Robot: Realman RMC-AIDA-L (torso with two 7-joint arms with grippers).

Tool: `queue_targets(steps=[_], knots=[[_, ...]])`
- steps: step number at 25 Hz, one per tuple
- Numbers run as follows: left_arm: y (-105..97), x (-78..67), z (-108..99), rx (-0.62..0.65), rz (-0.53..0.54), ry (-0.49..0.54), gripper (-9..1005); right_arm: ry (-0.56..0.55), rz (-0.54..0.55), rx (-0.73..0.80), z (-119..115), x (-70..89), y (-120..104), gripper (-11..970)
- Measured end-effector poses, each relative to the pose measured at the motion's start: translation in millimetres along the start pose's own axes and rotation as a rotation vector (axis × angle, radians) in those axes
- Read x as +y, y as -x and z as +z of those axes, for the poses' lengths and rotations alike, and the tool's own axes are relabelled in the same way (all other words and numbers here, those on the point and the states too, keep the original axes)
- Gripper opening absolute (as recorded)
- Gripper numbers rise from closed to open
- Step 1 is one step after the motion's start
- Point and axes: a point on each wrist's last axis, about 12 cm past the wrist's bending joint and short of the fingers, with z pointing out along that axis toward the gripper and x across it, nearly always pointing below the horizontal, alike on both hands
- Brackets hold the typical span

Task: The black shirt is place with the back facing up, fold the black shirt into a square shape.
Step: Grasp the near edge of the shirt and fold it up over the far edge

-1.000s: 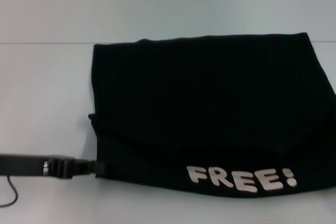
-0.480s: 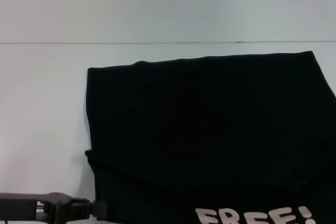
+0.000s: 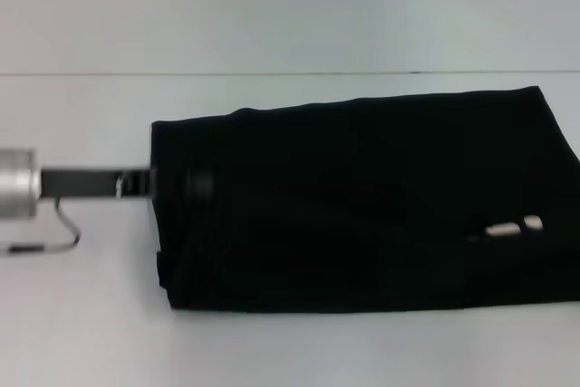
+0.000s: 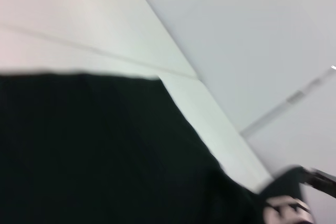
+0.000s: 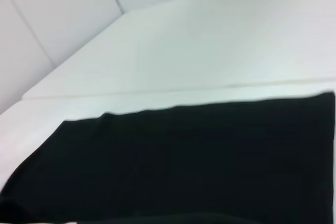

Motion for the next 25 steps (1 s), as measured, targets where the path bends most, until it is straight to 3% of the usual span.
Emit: queue_targets(steps=[4,8,16,20,25], knots=[[36,10.4,21,-0.072,0.006,0.145,-1,-0.024,-0.012,0.011,40,-7.3,30,50],[57,21.4,30,-0.151,0.021,0.286,-1,-0.075,-0.011,0.032,78,-12.7,54,49],[70,35.3,46,-0.200,0.062,0.480,-1,-0.223,-0.065,0.052,146,-9.9,88,49],[75,36.1,50,-0.211,0.078,0.517,-1,-0.266,-0.127,0.054,171,-1.5,103,50],[85,33.0,51,-0.225,0.100,0.527,-1,-0.293,-0.180,0.042,186,6.6,121,50]])
